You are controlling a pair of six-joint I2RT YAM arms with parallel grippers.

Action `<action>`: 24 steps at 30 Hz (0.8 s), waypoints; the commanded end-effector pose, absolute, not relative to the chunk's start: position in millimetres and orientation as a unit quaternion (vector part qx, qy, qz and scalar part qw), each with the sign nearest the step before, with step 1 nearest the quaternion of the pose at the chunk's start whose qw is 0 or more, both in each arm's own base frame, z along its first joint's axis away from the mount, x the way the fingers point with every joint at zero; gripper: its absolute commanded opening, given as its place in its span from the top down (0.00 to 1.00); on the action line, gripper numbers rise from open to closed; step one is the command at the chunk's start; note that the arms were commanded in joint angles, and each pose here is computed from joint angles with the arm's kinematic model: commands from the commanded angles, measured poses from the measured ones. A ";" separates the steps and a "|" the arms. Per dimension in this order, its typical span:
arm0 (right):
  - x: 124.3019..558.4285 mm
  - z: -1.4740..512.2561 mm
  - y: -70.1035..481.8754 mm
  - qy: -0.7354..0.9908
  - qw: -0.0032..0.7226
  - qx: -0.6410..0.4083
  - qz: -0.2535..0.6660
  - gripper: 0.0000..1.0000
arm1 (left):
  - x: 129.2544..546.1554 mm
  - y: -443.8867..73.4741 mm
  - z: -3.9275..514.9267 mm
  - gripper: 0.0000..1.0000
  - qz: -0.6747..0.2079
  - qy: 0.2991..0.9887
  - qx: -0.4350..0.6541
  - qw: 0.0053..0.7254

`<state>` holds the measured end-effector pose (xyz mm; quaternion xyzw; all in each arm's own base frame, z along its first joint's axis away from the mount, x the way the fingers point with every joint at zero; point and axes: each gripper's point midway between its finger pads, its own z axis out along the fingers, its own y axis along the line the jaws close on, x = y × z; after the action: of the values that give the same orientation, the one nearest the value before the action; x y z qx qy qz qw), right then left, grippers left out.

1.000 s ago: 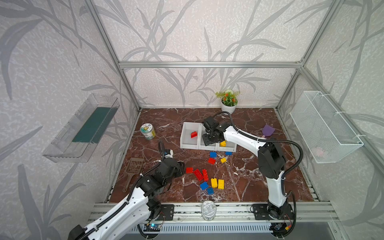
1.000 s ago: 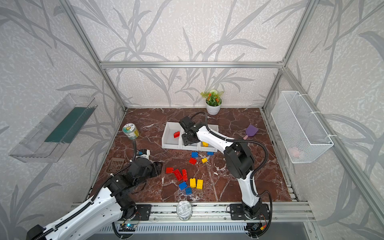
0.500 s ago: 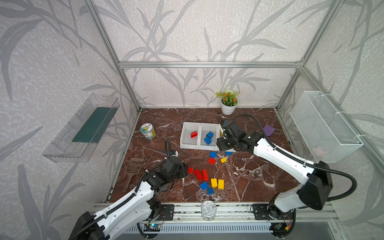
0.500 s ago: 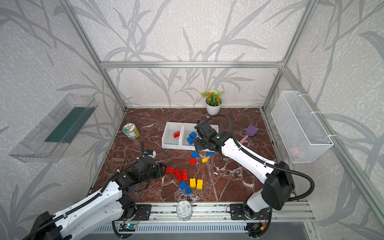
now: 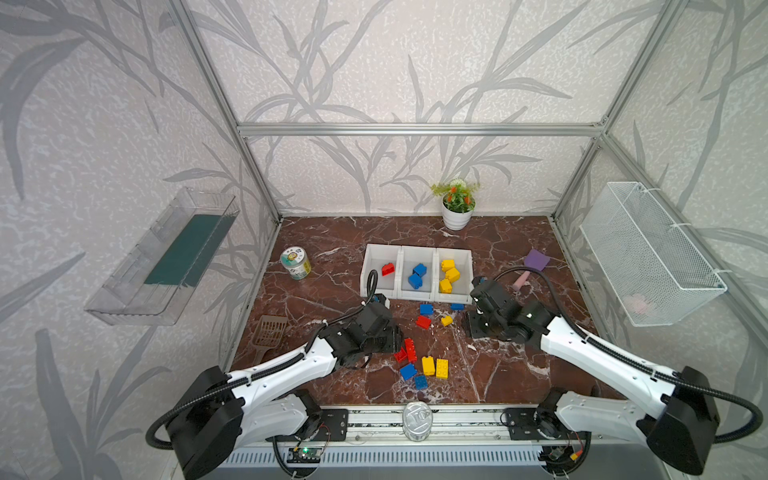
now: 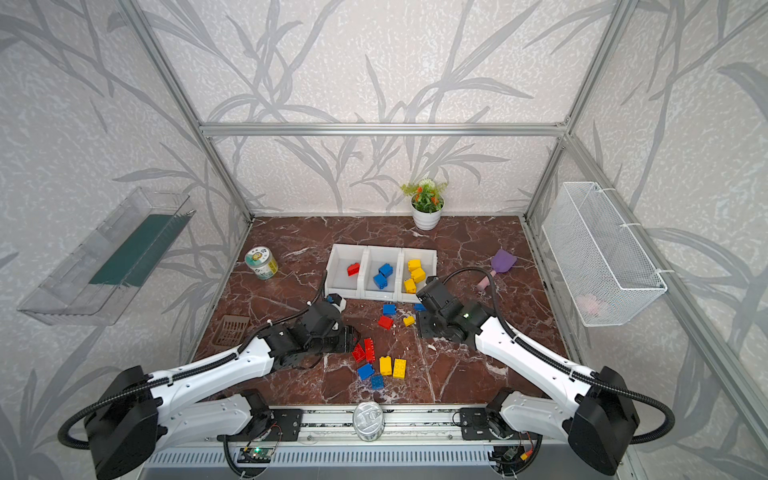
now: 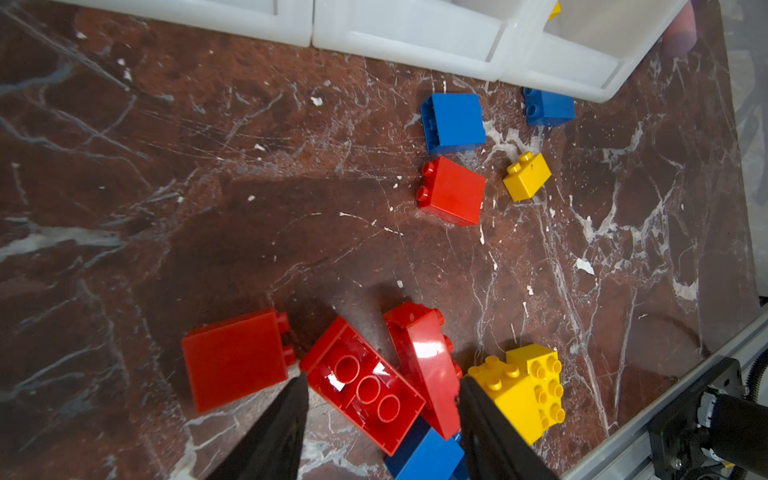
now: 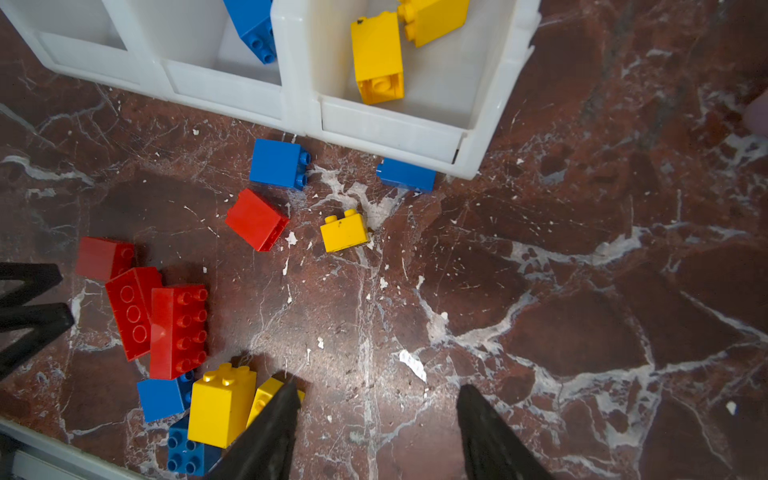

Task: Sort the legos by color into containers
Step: 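Lower the left gripper to the red bricks while the right gripper withdraws toward the pile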

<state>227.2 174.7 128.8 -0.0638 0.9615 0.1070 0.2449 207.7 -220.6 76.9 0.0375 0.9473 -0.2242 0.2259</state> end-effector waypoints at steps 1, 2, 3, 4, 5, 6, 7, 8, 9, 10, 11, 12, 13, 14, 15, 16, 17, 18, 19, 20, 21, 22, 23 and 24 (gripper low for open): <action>222.4 128.2 164.8 0.962 0.250 -0.045 0.099 0.38 | 205.6 -242.1 83.2 0.40 -0.240 0.945 0.060 0.214; 221.1 127.4 163.1 0.962 0.250 -0.045 0.096 0.38 | 204.8 -245.7 81.7 0.40 -0.238 0.946 0.064 0.209; 220.2 127.4 161.9 0.962 0.250 -0.046 0.095 0.38 | 204.4 -248.3 80.7 0.40 -0.236 0.947 0.066 0.206; 219.0 126.5 160.8 0.963 0.249 -0.046 0.095 0.38 | 204.0 -251.3 79.7 0.40 -0.235 0.949 0.068 0.202; 218.2 126.2 160.3 0.962 0.250 -0.046 0.096 0.38 | 204.2 -254.0 78.6 0.40 -0.233 0.950 0.069 0.199; 217.7 125.9 159.9 0.962 0.252 -0.045 0.098 0.38 | 204.3 -256.3 77.9 0.40 -0.232 0.950 0.070 0.197; 217.4 125.3 159.8 0.961 0.254 -0.046 0.100 0.38 | 204.3 -259.7 77.6 0.40 -0.232 0.950 0.073 0.194; 217.2 124.2 158.1 0.960 0.257 -0.045 0.098 0.38 | 203.9 -261.9 76.5 0.40 -0.230 0.951 0.076 0.191; 217.2 123.2 156.5 0.960 0.259 -0.044 0.096 0.37 | 203.6 -263.5 75.6 0.40 -0.229 0.952 0.078 0.188; 217.2 122.8 155.1 0.959 0.263 -0.044 0.094 0.37 | 203.0 -264.7 74.0 0.39 -0.227 0.953 0.079 0.182; 216.7 121.9 153.7 0.959 0.265 -0.044 0.093 0.37 | 202.6 -265.9 72.8 0.39 -0.225 0.954 0.080 0.178; 216.5 121.9 152.6 0.958 0.267 -0.043 0.093 0.37 | 202.1 -267.5 71.8 0.39 -0.223 0.955 0.082 0.175; 216.0 121.6 151.9 0.958 0.269 -0.044 0.093 0.37 | 201.4 -268.2 70.3 0.40 -0.221 0.956 0.083 0.171; 215.5 121.4 150.6 0.957 0.271 -0.043 0.093 0.37 | 201.3 -268.7 69.0 0.39 -0.219 0.958 0.083 0.168; 215.3 121.7 149.5 0.956 0.274 -0.042 0.093 0.37 | 201.0 -268.6 67.6 0.40 -0.216 0.959 0.083 0.165; 214.7 121.1 147.8 0.956 0.275 -0.041 0.092 0.37 | 200.6 -268.9 66.8 0.39 -0.213 0.960 0.082 0.163; 214.6 121.7 146.5 0.955 0.279 -0.039 0.092 0.37 | 200.9 -269.2 66.2 0.40 -0.210 0.961 0.082 0.162; 214.0 121.4 144.6 0.955 0.281 -0.037 0.090 0.37 | 200.5 -270.4 66.0 0.40 -0.209 0.961 0.084 0.160; 213.3 120.9 143.3 0.954 0.282 -0.035 0.090 0.37 | 200.2 -271.1 65.2 0.39 -0.207 0.962 0.085 0.158; 212.7 120.3 141.8 0.954 0.283 -0.033 0.090 0.37 | 199.9 -272.1 65.0 0.40 -0.206 0.962 0.087 0.157; 212.1 119.8 140.5 0.954 0.284 -0.031 0.090 0.37 | 200.3 -273.2 64.9 0.39 -0.205 0.962 0.089 0.156; 211.4 119.4 139.7 0.954 0.284 -0.030 0.090 0.36 | 199.9 -274.0 64.1 0.39 -0.204 0.962 0.091 0.155; 210.7 119.3 138.9 0.954 0.285 -0.029 0.091 0.36 | 199.9 -275.5 63.5 0.40 -0.203 0.963 0.093 0.153; 210.1 118.7 137.8 0.954 0.285 -0.027 0.090 0.37 | 200.1 -276.8 62.7 0.40 -0.202 0.963 0.095 0.151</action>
<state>210.3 143.9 119.2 -0.0384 0.9554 0.0956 0.2766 200.8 -272.8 60.8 0.0907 0.9612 -0.2067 0.1586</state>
